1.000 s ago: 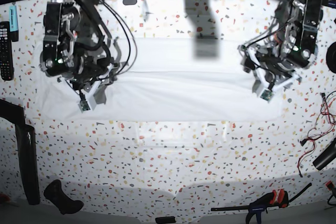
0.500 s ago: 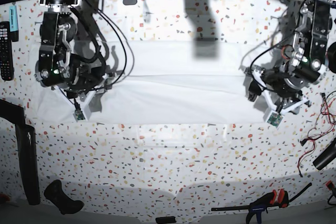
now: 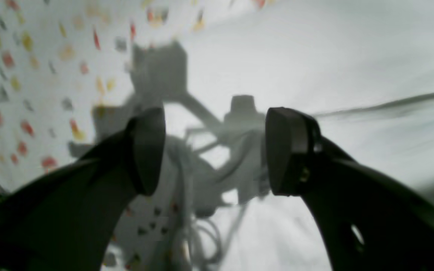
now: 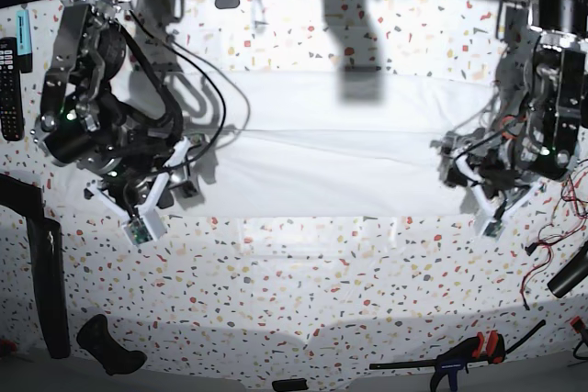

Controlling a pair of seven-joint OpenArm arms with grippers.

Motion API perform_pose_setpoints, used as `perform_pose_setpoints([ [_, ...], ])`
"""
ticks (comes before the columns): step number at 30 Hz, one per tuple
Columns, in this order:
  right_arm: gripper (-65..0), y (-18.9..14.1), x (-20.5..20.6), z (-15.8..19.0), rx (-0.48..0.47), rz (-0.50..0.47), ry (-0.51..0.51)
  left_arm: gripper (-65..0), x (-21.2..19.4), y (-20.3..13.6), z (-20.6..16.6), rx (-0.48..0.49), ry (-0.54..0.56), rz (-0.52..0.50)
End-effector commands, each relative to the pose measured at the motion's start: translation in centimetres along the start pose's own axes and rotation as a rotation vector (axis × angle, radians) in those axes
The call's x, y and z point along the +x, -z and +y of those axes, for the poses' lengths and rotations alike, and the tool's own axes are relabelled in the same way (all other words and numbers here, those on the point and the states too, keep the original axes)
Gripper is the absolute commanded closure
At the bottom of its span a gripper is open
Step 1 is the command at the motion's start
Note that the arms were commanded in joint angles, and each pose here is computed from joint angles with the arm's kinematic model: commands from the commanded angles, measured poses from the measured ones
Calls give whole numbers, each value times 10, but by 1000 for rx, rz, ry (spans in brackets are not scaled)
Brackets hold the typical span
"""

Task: Fold the T-shirt properly
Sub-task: 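Move both grippers outward to the band's two ends, then grasp the band end with the left gripper and pull it outward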

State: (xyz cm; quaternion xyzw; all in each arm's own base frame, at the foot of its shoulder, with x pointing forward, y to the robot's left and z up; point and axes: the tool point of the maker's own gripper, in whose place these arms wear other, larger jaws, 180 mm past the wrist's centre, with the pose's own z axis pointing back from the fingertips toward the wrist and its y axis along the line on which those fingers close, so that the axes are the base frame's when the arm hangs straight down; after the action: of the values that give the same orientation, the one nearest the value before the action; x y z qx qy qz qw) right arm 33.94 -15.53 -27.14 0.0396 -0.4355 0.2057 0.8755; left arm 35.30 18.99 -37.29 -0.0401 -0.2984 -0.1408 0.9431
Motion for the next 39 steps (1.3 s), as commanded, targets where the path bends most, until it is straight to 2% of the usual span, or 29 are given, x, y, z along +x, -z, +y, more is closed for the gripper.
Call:
perform_pose_setpoints([
  [1,-242,-6,14,-7,-19,-49,-13,-396,18,-7,13,11,-11,-48],
  [5,-242,-11,11,-20,-53,-46,11,-396,13,-5,35,23,-54,-17],
  [7,-242,-13,9,-23,-54,-38,-4,-396,13,-5,37,-8,-94,-22],
  [12,-242,-23,1,-9,40,-46,9,-396,9,-8,38,-146,-204,-35],
  [17,-241,-47,-4,-11,-7,-65,-8,-396,-2,-14,34,-350,-360,-53],
  [20,-241,-64,-2,-9,-34,-90,-28,-396,-14,-10,36,-405,-428,-50],
  [25,-241,-90,2,-2,-62,-128,-60,-396,-35,-1,36,-429,-479,-10],
  [28,-241,-98,2,-3,-85,-132,-70,-396,-35,-5,25,-505,-493,-14],
  [31,-241,-101,1,-4,-94,-130,-71,-396,-30,-7,23,-527,-482,-41],
  [35,-241,-101,1,-4,-93,-131,-71,-396,-35,-8,20,-539,-468,-9],
  [39,-241,-101,1,-4,-93,-132,-71,-396,-33,-9,18,-553,-470,-20],
])
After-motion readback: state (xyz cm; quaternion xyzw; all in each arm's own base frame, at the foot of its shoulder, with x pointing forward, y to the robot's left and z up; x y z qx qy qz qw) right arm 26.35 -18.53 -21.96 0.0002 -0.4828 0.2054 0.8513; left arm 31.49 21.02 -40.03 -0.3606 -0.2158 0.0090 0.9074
